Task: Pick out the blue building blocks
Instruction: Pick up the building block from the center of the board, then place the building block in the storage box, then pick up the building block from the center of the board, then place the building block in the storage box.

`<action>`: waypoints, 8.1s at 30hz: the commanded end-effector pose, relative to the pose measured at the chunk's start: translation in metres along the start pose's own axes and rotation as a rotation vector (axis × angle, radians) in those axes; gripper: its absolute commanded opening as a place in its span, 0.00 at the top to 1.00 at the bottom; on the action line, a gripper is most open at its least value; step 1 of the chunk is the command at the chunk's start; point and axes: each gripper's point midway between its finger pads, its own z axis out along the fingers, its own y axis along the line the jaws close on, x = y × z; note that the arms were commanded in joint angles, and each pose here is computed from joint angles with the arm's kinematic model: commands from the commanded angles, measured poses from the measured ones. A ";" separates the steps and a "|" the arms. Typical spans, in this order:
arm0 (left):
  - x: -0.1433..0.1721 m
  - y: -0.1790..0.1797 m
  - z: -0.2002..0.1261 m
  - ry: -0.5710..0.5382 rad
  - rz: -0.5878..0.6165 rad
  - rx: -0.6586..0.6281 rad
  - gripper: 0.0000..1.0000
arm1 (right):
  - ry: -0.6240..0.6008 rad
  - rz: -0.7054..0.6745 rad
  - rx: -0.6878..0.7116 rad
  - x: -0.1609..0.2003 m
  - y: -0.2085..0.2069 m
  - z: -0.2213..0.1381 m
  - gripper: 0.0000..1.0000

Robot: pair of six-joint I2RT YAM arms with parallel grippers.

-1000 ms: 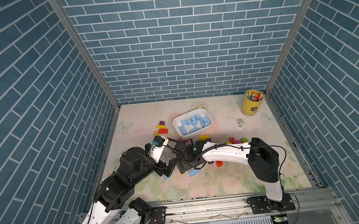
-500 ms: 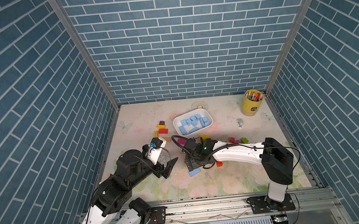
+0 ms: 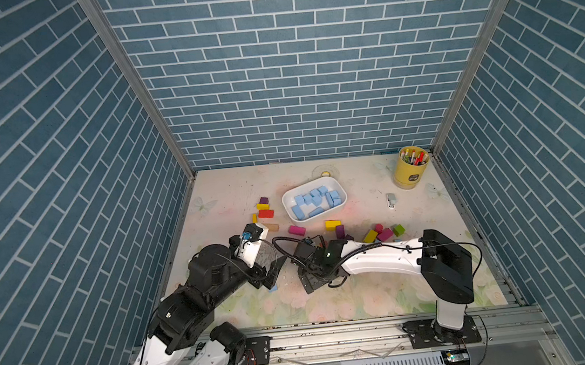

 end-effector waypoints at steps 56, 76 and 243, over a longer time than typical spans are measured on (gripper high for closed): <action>-0.006 0.003 -0.008 -0.022 0.012 -0.015 0.01 | -0.215 0.095 0.033 -0.188 -0.083 -0.046 0.43; -0.002 0.005 -0.002 0.006 0.011 -0.020 0.01 | -0.096 0.130 -0.012 -0.223 -0.091 0.029 0.35; -0.002 0.008 0.001 0.010 -0.007 -0.016 0.01 | -0.235 0.308 -0.304 -0.189 -0.153 -0.038 0.83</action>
